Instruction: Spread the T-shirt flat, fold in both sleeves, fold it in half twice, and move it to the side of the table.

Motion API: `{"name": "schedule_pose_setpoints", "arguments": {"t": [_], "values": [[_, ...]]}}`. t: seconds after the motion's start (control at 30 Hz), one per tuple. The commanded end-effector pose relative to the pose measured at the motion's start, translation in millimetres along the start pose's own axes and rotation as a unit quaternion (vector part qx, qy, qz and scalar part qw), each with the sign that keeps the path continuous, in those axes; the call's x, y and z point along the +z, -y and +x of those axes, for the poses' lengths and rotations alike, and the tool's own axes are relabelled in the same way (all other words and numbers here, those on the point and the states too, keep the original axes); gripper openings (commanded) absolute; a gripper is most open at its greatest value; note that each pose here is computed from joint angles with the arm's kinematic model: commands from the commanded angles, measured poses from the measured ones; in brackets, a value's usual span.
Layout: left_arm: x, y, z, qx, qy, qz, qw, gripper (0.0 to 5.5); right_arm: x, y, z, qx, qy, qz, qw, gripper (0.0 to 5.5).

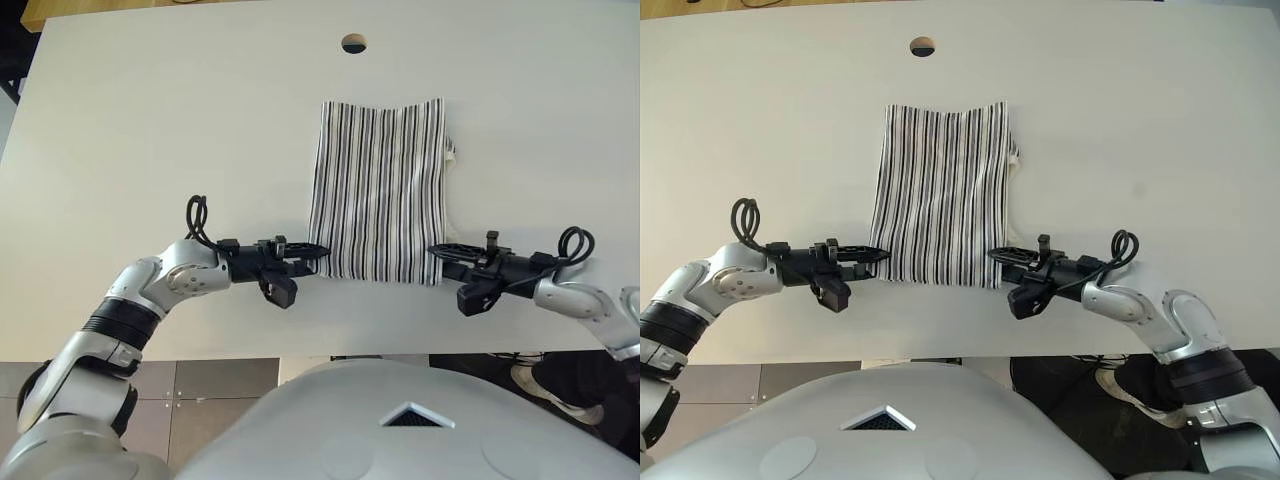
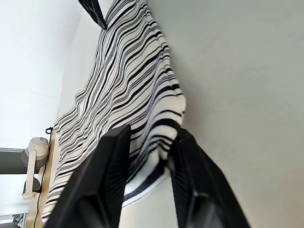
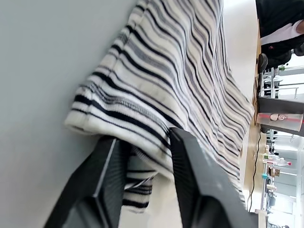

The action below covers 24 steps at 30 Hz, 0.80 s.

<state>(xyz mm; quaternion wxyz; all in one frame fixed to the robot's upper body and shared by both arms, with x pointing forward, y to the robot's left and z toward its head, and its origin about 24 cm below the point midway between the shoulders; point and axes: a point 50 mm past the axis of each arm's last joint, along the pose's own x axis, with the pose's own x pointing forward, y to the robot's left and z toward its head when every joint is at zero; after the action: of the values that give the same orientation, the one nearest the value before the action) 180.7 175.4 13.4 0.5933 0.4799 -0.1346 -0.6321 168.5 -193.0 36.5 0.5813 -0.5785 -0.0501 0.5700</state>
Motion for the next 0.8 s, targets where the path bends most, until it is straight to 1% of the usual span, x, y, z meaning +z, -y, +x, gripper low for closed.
{"name": "schedule_pose_setpoints", "arguments": {"t": [0.03, 0.17, 0.27, 0.43, 0.57, 0.7, 0.8], "values": [[0.0, 25.7, 2.2, -0.06, -0.011, -0.027, 0.998, 0.84, -8.9, -4.9, -4.1, 0.032, -0.026, -0.003, 0.999, 0.87], [0.7, 28.9, 3.1, -0.06, -0.01, -0.031, 0.998, 0.37, -9.5, -5.0, -2.3, 0.029, -0.025, -0.003, 0.999, 0.12], [1.3, 30.3, 4.8, -0.056, -0.007, -0.033, 0.998, 0.16, -6.1, -6.2, 2.6, 0.029, -0.013, -0.002, 1.0, 0.1], [4.7, 32.6, 6.6, -0.048, -0.002, -0.039, 0.998, 0.14, 5.2, 2.7, 5.9, -0.018, 0.027, 0.016, 0.999, 0.1], [18.1, 40.0, -8.0, -0.02, -0.004, -0.072, 0.997, 0.14, 15.5, 8.2, -6.1, -0.059, 0.058, 0.063, 0.995, 0.1], [48.4, 51.0, -20.8, 0.025, 0.003, -0.143, 0.989, 0.14, 38.1, -5.0, -17.8, -0.044, 0.095, 0.119, 0.987, 0.1], [53.6, 51.4, -30.1, 0.043, -0.022, -0.165, 0.985, 0.14, 38.5, -9.5, -23.8, -0.025, 0.085, 0.133, 0.987, 0.1]]}}
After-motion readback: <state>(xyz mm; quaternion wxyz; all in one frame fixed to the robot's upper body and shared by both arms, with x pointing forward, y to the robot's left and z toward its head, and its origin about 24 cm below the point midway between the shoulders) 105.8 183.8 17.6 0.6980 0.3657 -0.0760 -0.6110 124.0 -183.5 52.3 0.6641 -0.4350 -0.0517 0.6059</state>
